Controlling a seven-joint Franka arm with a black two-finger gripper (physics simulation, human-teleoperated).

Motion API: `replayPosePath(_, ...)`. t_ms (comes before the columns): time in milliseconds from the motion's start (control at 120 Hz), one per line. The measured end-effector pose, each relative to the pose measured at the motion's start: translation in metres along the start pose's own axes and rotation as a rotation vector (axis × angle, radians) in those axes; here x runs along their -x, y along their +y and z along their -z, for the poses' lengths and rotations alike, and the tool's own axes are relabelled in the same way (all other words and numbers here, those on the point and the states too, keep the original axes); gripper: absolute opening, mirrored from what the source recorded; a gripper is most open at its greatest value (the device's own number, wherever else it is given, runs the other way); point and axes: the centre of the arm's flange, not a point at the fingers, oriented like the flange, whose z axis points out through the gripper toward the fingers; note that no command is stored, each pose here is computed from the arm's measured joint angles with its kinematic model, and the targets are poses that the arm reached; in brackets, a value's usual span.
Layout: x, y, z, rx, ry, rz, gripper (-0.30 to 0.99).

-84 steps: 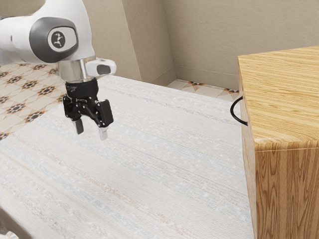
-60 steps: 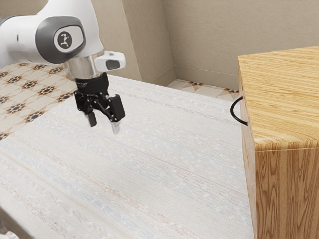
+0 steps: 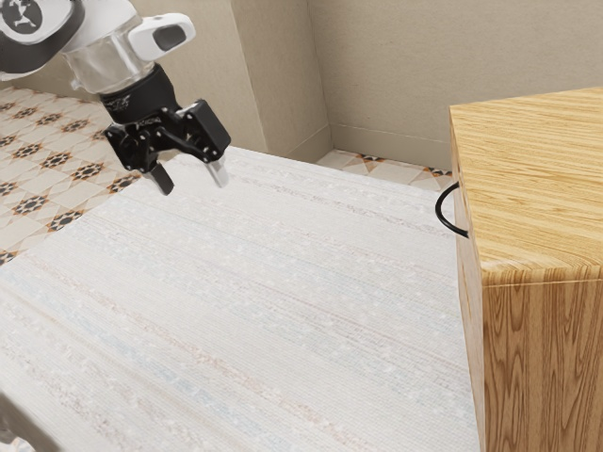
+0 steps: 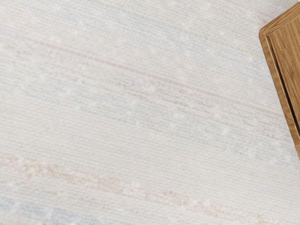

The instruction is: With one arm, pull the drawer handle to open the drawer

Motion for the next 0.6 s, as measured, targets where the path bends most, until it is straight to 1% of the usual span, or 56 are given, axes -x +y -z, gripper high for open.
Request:
replayPosePath(50, -0.001, 0.002, -0.002, 0.005, -0.001, 0.043, 0.69)
replayPosePath(167, -0.006, 0.012, -0.012, 0.086, -0.024, 0.131, 0.69)
replayPosePath(233, 0.016, 0.017, -0.004, 0.114, 0.006, 0.153, 0.69)
replayPosePath(283, 0.036, 0.033, -0.015, 0.122, 0.021, 0.145, 0.69)
replayPosePath(333, 0.044, 0.043, -0.021, 0.131, 0.048, 0.150, 0.69)
replayPosePath(383, 0.043, 0.051, -0.024, 0.138, 0.076, 0.163, 0.69)
replayPosePath(458, 0.026, 0.061, -0.025, 0.143, 0.107, 0.182, 0.69)
replayPosePath(533, 0.014, 0.063, -0.031, 0.154, 0.117, 0.209, 0.69)
replayPosePath(600, 0.021, 0.069, -0.042, 0.168, 0.122, 0.220, 0.69)
